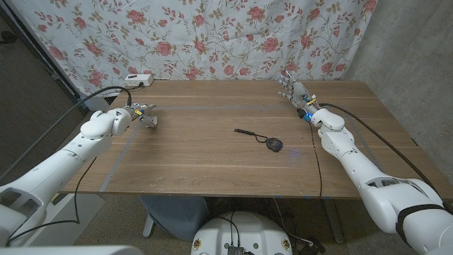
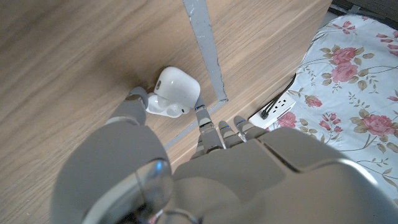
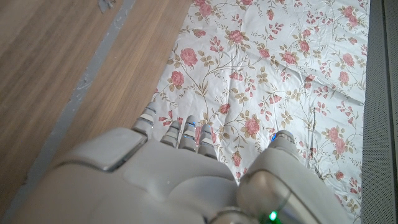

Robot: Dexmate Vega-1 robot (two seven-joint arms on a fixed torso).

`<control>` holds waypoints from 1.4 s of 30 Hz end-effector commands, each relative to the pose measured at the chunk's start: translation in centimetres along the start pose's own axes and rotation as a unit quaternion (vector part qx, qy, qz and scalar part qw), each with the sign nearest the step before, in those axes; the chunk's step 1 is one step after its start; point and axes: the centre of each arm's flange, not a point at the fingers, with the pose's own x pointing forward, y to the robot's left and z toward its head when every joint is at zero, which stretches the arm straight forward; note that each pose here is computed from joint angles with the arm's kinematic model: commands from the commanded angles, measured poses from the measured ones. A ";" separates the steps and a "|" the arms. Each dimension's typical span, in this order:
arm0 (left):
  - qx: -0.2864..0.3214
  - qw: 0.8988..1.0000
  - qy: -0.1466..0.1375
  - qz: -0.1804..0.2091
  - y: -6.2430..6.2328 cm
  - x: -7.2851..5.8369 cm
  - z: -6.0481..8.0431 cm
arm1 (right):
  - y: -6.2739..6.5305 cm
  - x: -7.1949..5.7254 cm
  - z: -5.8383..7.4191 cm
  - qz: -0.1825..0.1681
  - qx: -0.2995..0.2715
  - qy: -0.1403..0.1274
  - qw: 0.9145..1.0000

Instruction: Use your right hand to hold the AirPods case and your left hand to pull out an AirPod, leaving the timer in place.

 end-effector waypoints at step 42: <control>-0.001 1.000 0.012 0.006 -0.2 -1.4 -0.8 | 0.5 -0.9 0.2 0.005 -0.001 0.000 1.000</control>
